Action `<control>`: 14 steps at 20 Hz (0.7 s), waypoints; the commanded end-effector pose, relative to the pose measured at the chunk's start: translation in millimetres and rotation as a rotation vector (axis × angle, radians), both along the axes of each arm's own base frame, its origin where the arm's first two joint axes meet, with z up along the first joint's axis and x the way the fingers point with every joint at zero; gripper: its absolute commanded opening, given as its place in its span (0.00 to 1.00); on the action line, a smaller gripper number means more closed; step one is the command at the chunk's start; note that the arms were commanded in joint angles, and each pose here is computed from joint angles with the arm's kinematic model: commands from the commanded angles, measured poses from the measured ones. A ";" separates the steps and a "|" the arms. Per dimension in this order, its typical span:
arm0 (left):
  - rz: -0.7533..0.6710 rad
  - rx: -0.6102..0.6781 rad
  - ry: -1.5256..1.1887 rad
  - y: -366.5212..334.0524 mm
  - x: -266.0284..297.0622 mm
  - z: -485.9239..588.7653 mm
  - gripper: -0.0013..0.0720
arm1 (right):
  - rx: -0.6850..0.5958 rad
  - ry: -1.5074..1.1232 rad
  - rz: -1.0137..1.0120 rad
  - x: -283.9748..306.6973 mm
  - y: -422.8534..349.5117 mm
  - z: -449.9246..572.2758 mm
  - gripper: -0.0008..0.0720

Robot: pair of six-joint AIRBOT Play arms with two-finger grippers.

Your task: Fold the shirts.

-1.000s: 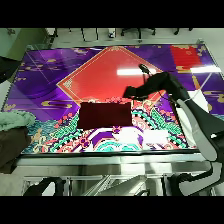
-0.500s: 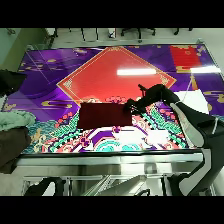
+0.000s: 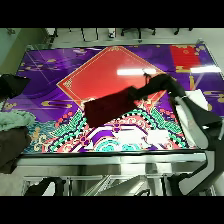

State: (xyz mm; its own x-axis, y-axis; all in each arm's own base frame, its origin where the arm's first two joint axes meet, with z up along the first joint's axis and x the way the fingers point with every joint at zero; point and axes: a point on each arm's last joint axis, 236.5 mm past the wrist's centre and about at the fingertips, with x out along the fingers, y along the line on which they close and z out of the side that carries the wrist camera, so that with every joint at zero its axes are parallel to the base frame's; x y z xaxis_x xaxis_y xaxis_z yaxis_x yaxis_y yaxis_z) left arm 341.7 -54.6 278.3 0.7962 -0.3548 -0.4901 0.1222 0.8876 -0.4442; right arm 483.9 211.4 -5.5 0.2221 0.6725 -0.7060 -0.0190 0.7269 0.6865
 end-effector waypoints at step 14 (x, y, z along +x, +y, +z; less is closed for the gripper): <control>0.000 0.000 0.005 0.1 -0.4 -1.1 0.04 | -0.008 -0.210 -0.722 -28.6 -387.2 196.4 0.04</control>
